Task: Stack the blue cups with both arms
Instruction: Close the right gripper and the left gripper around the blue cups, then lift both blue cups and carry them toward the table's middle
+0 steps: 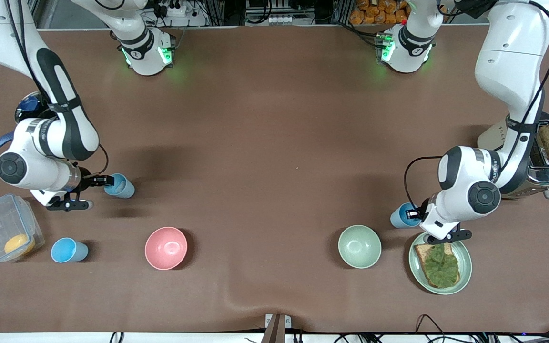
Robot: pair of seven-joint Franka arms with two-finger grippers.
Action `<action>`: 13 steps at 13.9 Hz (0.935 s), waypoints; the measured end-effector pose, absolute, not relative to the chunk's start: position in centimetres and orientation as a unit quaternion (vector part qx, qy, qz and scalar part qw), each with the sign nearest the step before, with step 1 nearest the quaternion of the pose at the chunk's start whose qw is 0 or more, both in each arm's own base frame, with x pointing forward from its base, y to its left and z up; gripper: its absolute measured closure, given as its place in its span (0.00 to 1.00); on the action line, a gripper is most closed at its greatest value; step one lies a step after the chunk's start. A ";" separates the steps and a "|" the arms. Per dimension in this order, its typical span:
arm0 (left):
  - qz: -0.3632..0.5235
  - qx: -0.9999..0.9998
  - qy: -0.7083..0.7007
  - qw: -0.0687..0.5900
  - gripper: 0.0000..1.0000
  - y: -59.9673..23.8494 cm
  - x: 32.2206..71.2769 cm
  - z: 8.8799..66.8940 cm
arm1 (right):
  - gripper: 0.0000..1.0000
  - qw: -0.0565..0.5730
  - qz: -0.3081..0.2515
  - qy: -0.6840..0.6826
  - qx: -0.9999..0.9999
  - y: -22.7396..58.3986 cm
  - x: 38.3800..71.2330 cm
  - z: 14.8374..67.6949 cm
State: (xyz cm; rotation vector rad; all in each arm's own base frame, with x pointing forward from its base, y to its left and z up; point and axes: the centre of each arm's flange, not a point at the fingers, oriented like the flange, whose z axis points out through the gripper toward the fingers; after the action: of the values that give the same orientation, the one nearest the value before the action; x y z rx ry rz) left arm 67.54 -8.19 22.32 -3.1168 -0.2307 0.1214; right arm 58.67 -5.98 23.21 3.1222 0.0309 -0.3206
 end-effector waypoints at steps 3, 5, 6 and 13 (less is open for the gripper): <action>0.033 -0.997 -0.071 0.004 0.96 -8.7 67.7 22.9 | 0.73 0.001 -0.104 0.018 0.994 -5.0 58.7 23.0; 0.033 -0.997 -0.071 0.004 0.96 -8.6 67.8 22.9 | 0.95 0.002 -0.103 0.026 0.994 -3.7 58.9 23.1; 0.033 -0.997 -0.071 0.004 0.96 -8.6 67.8 22.9 | 0.97 0.004 -0.103 0.028 0.994 -2.9 59.0 23.3; 0.020 -0.997 -0.080 0.003 0.96 -7.6 68.3 23.9 | 0.97 -0.003 -0.110 0.002 0.994 15.2 59.5 28.2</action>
State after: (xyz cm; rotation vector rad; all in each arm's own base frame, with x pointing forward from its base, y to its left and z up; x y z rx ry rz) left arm 68.34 -7.57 23.91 -3.1239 -0.2520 0.0640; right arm 59.47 15.16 28.16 3.1275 0.0066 -0.3460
